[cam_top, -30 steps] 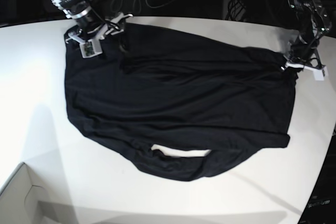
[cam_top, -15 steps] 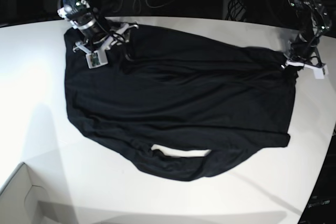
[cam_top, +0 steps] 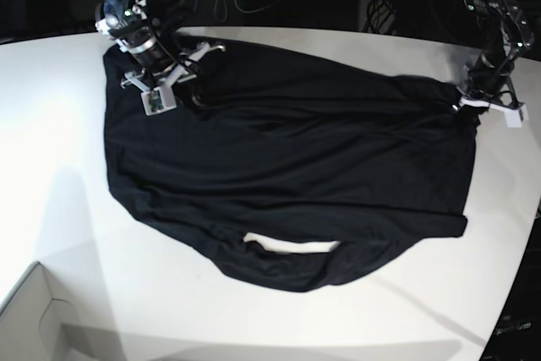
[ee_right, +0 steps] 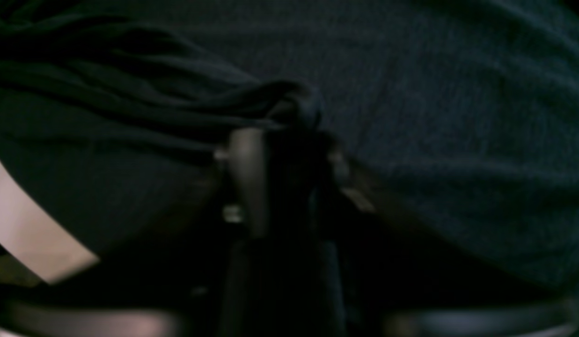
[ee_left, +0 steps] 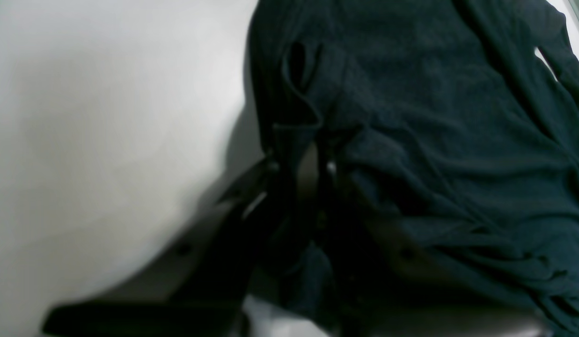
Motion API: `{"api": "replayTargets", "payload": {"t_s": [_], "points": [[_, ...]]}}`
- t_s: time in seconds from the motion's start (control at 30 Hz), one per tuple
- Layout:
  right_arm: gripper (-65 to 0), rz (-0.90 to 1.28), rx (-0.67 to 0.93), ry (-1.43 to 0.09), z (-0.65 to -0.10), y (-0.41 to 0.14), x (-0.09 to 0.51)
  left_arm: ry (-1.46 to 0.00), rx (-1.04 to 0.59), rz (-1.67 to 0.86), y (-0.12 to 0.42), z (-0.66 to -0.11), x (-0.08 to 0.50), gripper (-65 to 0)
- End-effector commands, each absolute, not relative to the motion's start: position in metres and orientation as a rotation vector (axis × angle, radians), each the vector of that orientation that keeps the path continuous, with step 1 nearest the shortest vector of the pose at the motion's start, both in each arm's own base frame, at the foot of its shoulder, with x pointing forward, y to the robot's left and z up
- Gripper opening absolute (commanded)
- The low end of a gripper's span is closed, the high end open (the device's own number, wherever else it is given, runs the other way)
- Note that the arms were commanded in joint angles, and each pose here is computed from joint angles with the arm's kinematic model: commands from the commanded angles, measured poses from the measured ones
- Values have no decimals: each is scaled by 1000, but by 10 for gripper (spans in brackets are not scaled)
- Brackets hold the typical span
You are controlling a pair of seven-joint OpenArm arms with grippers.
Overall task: Layout the t-shirt on the table in an organized manner, then fold the t-shirt properly
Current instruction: 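Move the right gripper holding the shirt inward toward the left gripper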
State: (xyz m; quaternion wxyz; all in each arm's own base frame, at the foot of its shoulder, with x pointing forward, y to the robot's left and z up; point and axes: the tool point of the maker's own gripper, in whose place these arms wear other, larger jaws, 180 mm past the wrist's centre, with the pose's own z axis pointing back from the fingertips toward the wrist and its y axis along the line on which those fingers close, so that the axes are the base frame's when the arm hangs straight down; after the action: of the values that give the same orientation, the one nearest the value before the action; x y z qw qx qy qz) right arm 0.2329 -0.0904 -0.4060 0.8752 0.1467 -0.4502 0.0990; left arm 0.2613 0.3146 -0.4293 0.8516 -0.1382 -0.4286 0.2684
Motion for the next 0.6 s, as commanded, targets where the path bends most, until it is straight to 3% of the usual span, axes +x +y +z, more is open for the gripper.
{"api": "replayTargets", "payload": {"t_s": [0.0,0.03,0.37,0.57], "points": [[-612,204,320,-987,-395,-88,239,-904,-276,551,319,-426,262,-649],[-650,204,320,-989,-395,-88,240,-904,-276,551,319,-426,262,-649],[-650,238,281,-1101,-357,-93,264,-903,-271,547,321,-425,261,-649],[-650,261,258,-1063,-356,-94,280,-903,-271,547,321,-425,261,-649]]}}
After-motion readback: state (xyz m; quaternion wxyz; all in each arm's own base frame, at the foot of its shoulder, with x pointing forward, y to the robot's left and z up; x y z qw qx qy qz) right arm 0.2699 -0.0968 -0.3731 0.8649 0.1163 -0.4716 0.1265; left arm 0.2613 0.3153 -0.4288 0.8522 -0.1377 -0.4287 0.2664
